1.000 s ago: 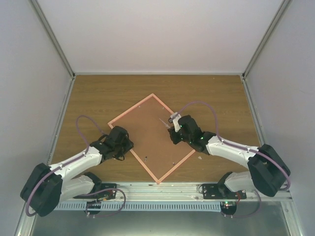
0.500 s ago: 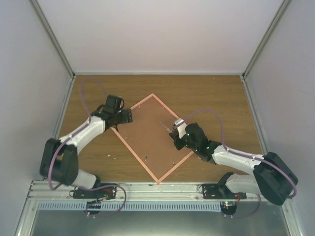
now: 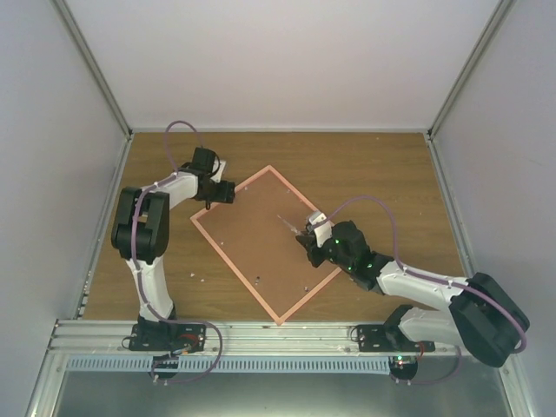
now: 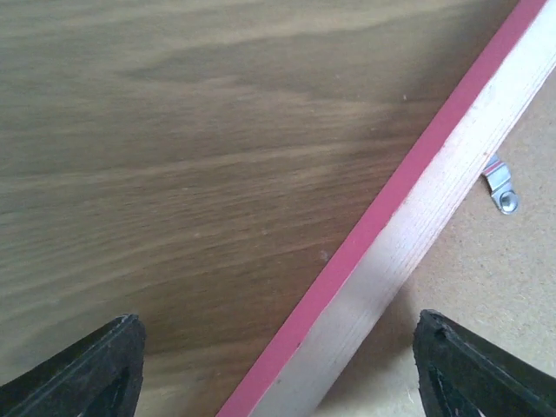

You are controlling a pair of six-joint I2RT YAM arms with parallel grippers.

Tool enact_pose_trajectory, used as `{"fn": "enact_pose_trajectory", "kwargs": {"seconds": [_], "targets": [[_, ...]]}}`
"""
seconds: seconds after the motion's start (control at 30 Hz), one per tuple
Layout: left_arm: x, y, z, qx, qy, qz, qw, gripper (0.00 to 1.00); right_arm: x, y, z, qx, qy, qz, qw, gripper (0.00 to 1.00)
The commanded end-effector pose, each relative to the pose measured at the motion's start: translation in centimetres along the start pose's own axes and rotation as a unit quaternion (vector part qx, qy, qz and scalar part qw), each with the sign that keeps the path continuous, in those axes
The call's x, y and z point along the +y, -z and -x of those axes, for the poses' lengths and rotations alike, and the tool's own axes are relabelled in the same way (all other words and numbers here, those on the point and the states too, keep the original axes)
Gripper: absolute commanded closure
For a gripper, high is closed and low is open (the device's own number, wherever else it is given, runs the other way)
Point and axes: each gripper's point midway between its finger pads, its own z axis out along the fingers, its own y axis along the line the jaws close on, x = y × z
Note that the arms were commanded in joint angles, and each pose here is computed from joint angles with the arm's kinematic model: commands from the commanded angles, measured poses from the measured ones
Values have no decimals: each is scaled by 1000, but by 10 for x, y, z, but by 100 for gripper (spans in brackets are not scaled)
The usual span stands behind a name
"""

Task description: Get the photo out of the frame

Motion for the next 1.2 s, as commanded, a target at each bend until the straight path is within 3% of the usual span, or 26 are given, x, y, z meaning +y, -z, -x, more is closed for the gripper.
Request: {"fn": "enact_pose_trajectory", "kwargs": {"seconds": [0.0,0.2,0.43,0.57,0.83,1.17], "targets": [[-9,-9,1,11,-31,-33,999,17,2,1,8,-20,10,6,1000,99],[-9,-17,-11,34,-14,-38,999,30,2,-3,7,-12,10,9,1000,99],[-15,-5,-31,46,29,-49,997,57,3,-7,7,-3,11,11,1000,99],[-19,5,-47,51,63,-54,995,65,6,-10,7,11,12,21,1000,99],[-36,18,-95,77,128,-66,987,72,15,-20,4,53,9,44,998,99],[-70,38,-156,85,150,-92,981,78,37,-41,-4,116,11,79,990,99]]}}
